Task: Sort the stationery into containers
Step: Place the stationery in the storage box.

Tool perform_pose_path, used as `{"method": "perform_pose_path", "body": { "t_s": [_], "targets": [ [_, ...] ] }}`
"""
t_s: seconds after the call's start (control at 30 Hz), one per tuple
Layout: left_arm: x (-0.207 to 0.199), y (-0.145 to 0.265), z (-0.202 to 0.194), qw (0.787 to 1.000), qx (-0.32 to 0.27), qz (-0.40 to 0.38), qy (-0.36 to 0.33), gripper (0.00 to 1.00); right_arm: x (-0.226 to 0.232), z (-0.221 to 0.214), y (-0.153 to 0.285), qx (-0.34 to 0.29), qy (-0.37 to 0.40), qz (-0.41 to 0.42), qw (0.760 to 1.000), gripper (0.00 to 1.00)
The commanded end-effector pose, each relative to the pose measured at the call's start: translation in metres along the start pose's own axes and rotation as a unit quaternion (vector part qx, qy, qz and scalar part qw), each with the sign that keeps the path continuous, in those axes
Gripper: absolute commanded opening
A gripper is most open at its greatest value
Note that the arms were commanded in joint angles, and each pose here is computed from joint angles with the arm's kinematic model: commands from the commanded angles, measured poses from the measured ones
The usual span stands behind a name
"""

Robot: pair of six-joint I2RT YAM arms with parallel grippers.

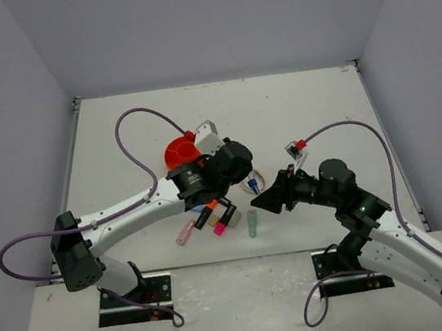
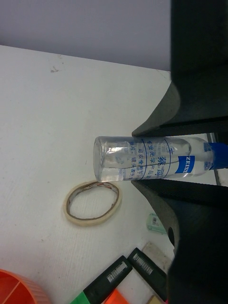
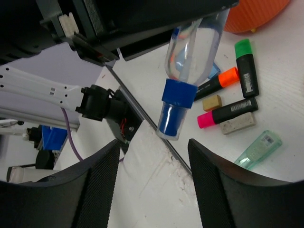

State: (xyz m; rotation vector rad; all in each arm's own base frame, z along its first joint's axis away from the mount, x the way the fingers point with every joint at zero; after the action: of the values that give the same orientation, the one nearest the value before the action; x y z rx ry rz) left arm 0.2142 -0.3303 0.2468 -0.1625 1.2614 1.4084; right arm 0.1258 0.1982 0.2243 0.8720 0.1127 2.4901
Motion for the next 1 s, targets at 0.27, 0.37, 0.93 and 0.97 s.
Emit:
{"method": "perform_pose_path", "body": {
  "t_s": [0.27,0.37,0.93,0.97],
  "targets": [
    [-0.010,0.024,0.023,0.998,-0.030,-0.049,0.038,0.00,0.012,0.062,-0.036,-0.077,0.000,-0.040,0.996,0.24],
    [-0.005,0.026,0.028,0.997,-0.040,-0.047,0.042,0.00,0.010,0.060,-0.040,-0.071,-0.005,-0.044,0.996,0.18],
    [-0.001,0.029,0.035,0.996,-0.056,-0.050,0.058,0.00,0.018,0.045,-0.056,-0.038,-0.026,-0.015,0.999,0.44],
    [0.000,0.029,0.035,0.996,-0.057,-0.049,0.057,0.00,0.019,0.044,-0.058,-0.034,-0.026,-0.014,0.999,0.44]
  ]
}}
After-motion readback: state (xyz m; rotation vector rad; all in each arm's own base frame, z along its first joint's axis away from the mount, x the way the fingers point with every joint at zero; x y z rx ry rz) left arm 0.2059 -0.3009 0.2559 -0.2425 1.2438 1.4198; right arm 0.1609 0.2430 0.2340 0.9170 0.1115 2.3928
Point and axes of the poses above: each gripper's point midway between its finger pads, its own y axis back along the fingers, its own x axis along the line the jaws close on, z = x × y, the point moved 5 cm from there along y, back along the fingers, and after that the axes turned 14 degrees about y, right-handed, at the moved point
